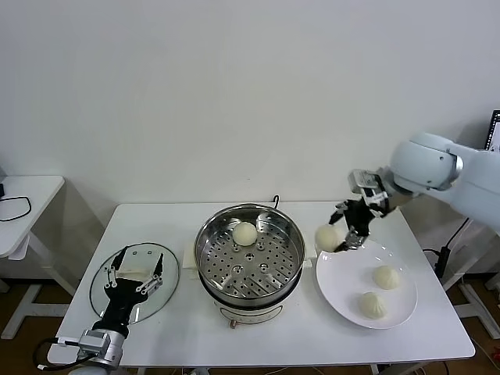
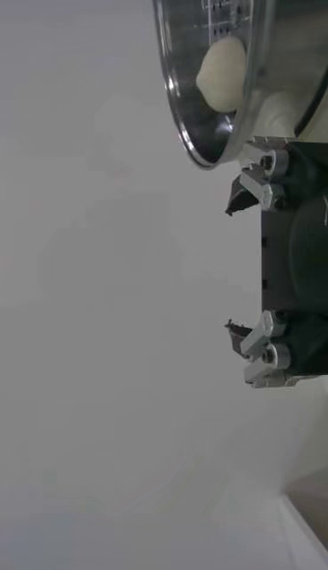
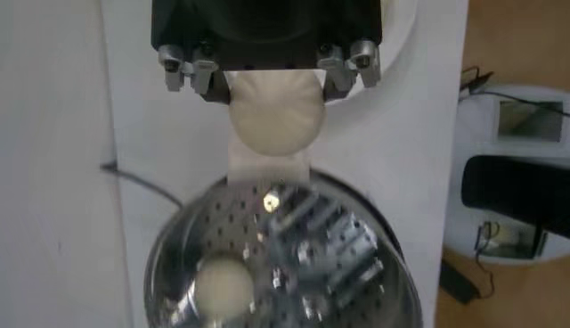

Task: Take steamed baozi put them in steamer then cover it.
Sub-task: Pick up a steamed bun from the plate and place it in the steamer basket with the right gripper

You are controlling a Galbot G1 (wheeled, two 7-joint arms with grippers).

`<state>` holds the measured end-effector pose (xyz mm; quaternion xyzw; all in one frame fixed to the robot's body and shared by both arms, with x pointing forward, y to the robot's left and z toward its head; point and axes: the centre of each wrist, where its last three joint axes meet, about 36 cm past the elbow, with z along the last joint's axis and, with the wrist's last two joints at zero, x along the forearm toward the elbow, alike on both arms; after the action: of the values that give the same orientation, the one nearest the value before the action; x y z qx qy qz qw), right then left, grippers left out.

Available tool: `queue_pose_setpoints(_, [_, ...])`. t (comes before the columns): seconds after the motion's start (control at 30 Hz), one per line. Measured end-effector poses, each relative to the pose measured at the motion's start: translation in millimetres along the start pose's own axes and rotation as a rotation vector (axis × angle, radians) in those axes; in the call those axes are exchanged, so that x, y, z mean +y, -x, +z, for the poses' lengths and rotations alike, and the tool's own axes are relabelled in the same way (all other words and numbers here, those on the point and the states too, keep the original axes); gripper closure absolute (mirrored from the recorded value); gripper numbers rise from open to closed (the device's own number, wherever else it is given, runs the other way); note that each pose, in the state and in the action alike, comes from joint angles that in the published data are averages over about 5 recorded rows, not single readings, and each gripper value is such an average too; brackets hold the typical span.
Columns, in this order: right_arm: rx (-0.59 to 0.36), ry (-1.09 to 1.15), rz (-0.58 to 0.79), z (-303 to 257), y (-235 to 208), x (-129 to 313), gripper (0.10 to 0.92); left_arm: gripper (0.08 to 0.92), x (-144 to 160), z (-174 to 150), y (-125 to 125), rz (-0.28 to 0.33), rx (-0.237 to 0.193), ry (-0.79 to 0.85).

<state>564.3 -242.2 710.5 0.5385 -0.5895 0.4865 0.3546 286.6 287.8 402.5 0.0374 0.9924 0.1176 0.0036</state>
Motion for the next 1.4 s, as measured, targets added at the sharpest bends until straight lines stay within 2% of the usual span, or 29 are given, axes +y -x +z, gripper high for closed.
queue_pose_setpoints(0.3, [0.025, -0.068, -0.003, -91, 29, -8, 0.31, 0.177, 4, 0, 0, -0.017, 0.001, -0.005])
queue_pose_setpoints(0.63, [0.036, -0.141, -0.047, -164, 89, -12, 0.31, 0.177, 11, 5, -1, -0.033, 0.014, -0.002])
queue_pose_setpoints(1.1, [0.061, -0.171, -0.082, -205, 166, -21, 0.307, 0.177, 21, 13, -1, -0.044, 0.032, 0.005])
queue_pose_setpoints(1.3, [0.062, -0.169, -0.085, -210, 178, -23, 0.219, 0.177, 24, 14, -1, -0.048, 0.035, 0.007])
queue_pose_setpoints(1.4, [0.055, -0.164, -0.087, -209, 176, -25, 0.202, 0.177, 25, 14, -1, -0.05, 0.035, 0.01])
